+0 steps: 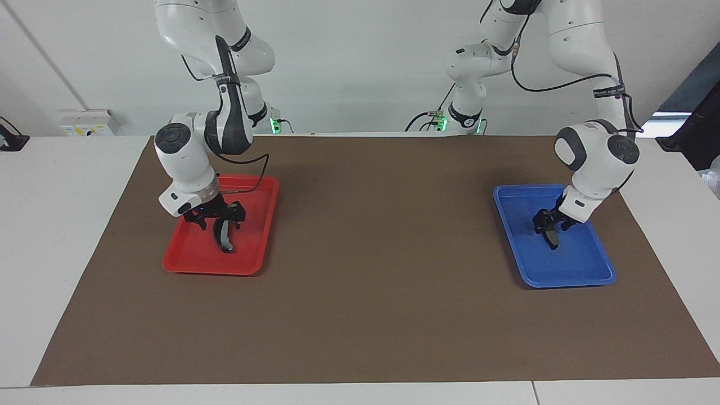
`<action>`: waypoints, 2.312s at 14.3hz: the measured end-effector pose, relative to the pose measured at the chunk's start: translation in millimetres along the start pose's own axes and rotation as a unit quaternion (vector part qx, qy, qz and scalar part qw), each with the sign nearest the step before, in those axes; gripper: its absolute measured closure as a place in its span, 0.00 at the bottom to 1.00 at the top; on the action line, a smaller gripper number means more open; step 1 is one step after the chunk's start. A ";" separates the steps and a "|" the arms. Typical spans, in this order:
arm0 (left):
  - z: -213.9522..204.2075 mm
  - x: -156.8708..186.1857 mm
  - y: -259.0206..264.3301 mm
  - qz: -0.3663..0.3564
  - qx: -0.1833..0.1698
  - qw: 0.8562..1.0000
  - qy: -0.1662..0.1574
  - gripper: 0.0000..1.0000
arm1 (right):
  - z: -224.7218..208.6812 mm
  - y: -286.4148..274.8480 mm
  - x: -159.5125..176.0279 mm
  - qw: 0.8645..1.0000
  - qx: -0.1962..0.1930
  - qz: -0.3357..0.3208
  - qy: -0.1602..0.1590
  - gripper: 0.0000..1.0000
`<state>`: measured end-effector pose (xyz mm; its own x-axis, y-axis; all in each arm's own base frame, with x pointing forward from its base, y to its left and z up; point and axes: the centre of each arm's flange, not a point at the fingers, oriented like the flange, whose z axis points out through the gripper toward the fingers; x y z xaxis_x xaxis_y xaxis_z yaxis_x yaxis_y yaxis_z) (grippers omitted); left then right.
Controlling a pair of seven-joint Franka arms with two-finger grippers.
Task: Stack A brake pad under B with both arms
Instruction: 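Lower the left gripper onto the blue-tray pad while the right gripper grasps the red-tray pad, then carry the pad toward the table center while the right gripper lifts its pad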
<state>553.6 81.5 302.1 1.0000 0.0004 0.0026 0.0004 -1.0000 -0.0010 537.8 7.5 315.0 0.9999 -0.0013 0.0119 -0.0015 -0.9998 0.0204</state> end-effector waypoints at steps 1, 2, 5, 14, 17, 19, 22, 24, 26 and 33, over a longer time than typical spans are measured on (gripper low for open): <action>2.9 -2.2 0.4 0.000 0.000 1.000 -0.002 0.30 | 6.0 0.3 0.2 1.000 0.000 0.001 -0.004 0.00; 4.8 -3.6 0.6 0.000 0.000 1.000 -0.003 0.35 | 11.2 0.7 0.2 1.000 -0.001 0.001 -0.007 0.00; 1.4 -4.0 2.1 0.004 0.000 1.000 0.000 0.61 | 21.4 1.3 -0.2 1.000 -0.002 0.002 -0.015 0.02; -82.2 20.5 69.3 0.021 0.000 1.000 0.007 0.61 | 22.1 3.9 -0.8 1.000 -0.002 0.004 -0.020 0.28; -82.1 17.6 151.4 0.002 -0.002 1.000 0.010 0.61 | 21.9 4.6 -0.8 1.000 -0.002 0.004 -0.020 0.40; -74.6 10.7 219.7 -0.016 -0.007 1.000 0.022 0.61 | 21.6 5.1 -1.1 1.000 -0.002 0.005 -0.023 0.56; -52.1 -13.1 318.8 -0.012 -0.016 0.999 0.027 0.61 | 20.9 5.4 -1.9 1.000 -0.002 0.005 -0.027 0.56; -42.2 -23.7 363.7 -0.010 -0.020 0.999 0.028 0.61 | 16.6 6.0 -1.8 0.999 -0.002 0.005 -0.032 0.56; -34.6 -27.7 397.0 -0.004 -0.023 0.999 0.028 0.61 | -5.0 6.4 4.9 0.999 -0.002 0.004 -0.043 0.56; -10.5 -50.4 451.6 0.036 -0.018 0.999 0.015 0.61 | -127.7 6.6 38.1 0.999 -0.001 -0.009 -0.033 0.56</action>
<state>503.3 -370.2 312.0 0.9969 -0.0708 0.0344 -0.0720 -0.9968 0.0342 574.4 3.4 443.2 0.9984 0.0158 -0.0541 0.0170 -0.9996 0.0214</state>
